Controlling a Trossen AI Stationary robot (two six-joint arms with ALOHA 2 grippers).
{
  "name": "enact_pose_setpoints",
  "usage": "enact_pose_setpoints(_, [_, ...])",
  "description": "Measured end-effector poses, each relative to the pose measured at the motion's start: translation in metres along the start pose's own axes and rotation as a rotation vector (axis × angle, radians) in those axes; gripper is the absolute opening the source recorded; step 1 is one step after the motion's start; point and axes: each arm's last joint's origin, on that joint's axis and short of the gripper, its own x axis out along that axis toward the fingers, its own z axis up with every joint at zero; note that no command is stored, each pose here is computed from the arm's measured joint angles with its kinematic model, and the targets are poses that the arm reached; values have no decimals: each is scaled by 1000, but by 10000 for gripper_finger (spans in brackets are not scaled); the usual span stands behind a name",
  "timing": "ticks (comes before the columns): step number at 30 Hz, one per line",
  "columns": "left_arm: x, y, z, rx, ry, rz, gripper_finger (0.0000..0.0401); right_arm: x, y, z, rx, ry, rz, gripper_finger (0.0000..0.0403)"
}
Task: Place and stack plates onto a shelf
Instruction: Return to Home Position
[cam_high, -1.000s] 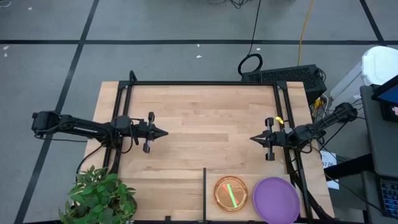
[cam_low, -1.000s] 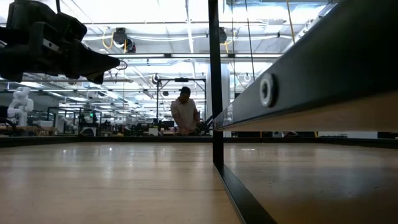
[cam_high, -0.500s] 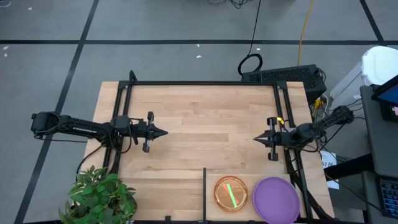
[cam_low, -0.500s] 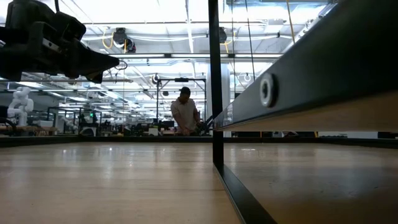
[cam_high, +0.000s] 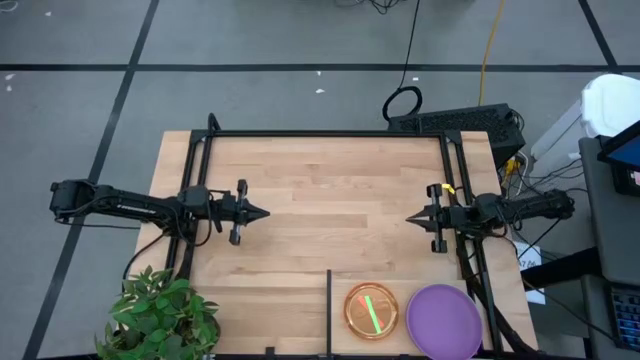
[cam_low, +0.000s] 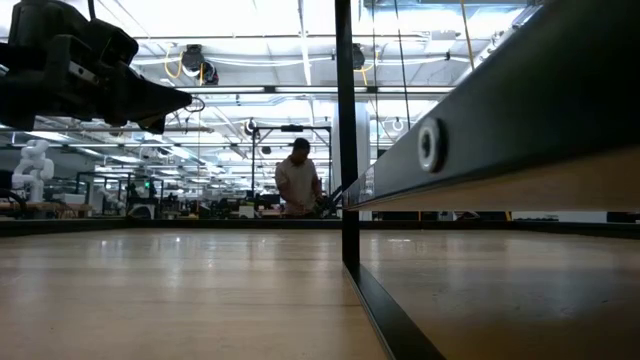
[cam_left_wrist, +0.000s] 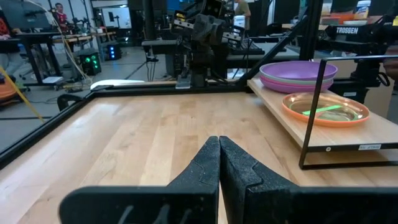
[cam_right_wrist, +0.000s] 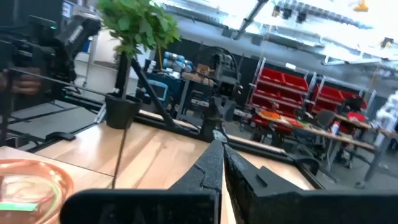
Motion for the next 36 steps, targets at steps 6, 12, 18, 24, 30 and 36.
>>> enact_pose_setpoints(6, [0,0,0,0,0,0,1,0,-5,-5,23,32,13,0])
enact_pose_setpoints(12, [0,0,0,0,0,0,1,0,-10,-9,32,60,33,0])
enact_pose_setpoints(18, [0,1,1,29,-8,6,1,-1,-13,-16,76,126,-2,0])
enact_pose_setpoints(24, [-4,7,4,31,-21,51,1,-1,-13,-17,69,138,1,0])
enact_pose_setpoints(30, [-8,9,4,23,-14,65,1,-1,-13,-17,66,143,3,0])
enact_pose_setpoints(36, [-13,11,8,16,-31,82,1,-1,-13,-17,87,145,0,0])
